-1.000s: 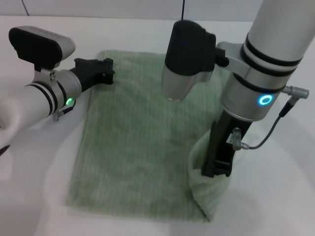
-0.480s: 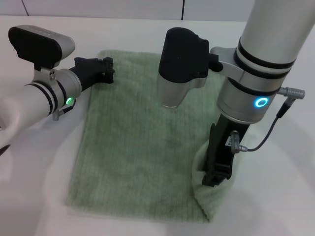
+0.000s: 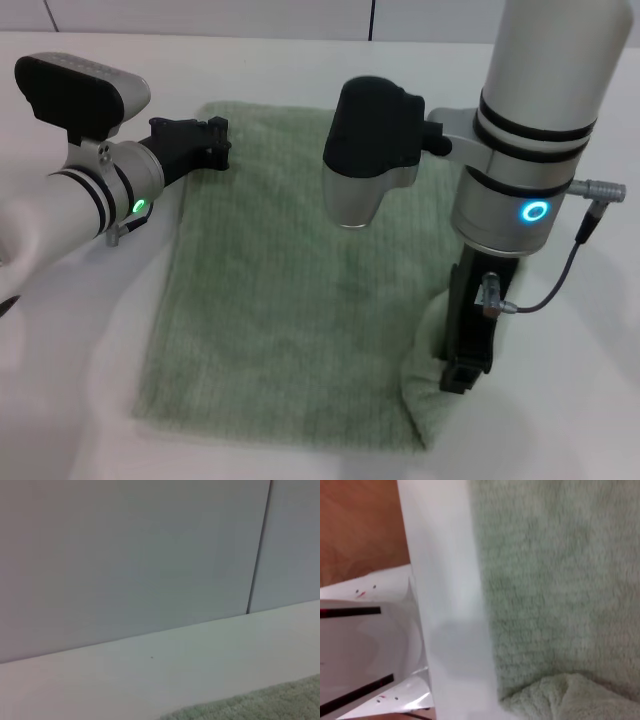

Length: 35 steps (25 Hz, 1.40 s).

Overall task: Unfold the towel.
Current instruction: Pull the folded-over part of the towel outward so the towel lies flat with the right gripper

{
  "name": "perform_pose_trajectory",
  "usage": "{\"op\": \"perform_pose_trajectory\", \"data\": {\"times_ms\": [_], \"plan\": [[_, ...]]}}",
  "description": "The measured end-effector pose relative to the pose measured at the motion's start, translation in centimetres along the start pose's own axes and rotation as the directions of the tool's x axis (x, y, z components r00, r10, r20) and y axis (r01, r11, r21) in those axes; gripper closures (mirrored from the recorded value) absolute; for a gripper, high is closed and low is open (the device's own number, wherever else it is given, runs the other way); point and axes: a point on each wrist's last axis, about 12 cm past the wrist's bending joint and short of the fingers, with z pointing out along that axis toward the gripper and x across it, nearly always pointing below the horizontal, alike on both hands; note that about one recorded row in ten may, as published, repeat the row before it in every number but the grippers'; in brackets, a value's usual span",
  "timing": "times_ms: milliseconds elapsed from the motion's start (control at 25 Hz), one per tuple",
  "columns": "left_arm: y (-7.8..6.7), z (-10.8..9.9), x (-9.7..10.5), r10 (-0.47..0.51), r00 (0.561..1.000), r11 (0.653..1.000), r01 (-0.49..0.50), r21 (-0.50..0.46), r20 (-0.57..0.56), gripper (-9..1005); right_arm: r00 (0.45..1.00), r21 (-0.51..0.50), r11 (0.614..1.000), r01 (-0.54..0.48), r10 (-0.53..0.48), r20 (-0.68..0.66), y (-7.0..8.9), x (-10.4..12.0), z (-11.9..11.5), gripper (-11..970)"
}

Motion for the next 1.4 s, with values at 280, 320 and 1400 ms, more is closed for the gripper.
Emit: {"op": "perform_pose_trajectory", "data": {"times_ms": [280,320,1400], "plan": [[0.0,0.0,-0.1,0.002,1.000,1.000,-0.002,0.000,0.003,998,0.999,0.004,0.999,0.038,-0.038,-0.012,1.0,-0.8,-1.3,680],[0.0,0.0,-0.1,0.002,1.000,1.000,-0.002,0.000,0.003,998,0.999,0.004,0.999,0.038,-0.038,-0.012,1.0,-0.8,-1.3,680],[0.2,-0.1,0.0,0.001,1.000,1.000,-0.001,-0.001,0.004,998,0.994,0.146,0.983,0.109,-0.108,-0.012,0.2,-2.3,-0.8,680]]}}
